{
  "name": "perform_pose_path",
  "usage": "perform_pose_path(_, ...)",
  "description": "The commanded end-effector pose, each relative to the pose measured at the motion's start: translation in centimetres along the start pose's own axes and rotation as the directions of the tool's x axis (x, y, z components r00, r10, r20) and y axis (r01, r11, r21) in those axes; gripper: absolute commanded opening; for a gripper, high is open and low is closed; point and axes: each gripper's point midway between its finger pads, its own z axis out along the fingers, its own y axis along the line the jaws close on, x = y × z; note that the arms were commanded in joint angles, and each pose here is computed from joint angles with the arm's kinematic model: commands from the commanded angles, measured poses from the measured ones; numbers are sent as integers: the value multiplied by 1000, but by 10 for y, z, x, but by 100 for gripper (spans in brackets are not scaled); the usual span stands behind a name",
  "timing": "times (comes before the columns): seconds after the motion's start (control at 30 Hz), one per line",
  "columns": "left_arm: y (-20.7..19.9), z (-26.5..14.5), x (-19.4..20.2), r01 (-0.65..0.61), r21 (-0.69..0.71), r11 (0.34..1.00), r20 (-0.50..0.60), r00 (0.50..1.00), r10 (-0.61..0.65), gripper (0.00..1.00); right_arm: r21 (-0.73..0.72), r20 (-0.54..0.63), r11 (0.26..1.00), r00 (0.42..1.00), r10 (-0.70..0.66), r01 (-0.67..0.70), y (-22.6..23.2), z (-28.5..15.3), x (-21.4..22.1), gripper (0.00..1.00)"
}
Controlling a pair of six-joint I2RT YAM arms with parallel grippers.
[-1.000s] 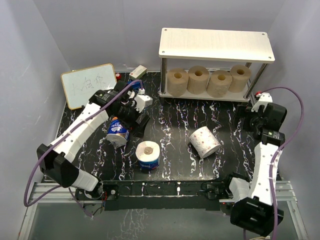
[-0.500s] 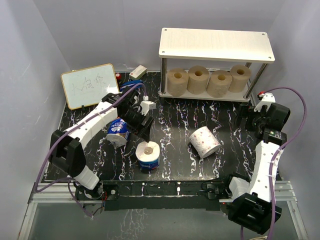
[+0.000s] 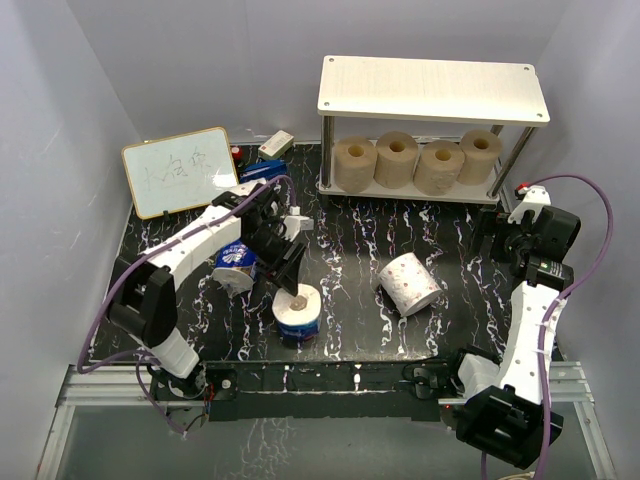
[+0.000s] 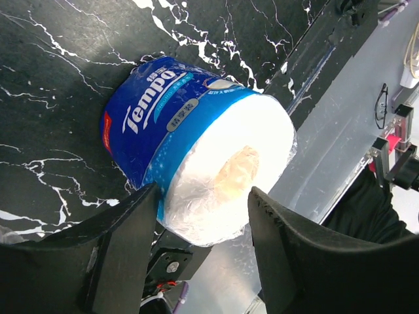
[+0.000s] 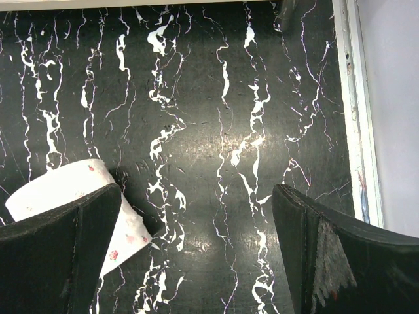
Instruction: Place and organize the paper towels onto the shelf
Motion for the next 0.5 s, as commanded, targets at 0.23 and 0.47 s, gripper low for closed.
perform_pose_path(0.23, -1, 15, 13, 26, 40, 999, -73, 997, -23, 56, 3, 70, 1000, 997, -31, 31, 0, -5, -18, 98)
perform_pose_path(0.47, 11, 25, 17, 27, -16, 1000, -106, 994, -28, 50, 2, 74, 999, 997, -33, 33, 0, -6, -19, 98)
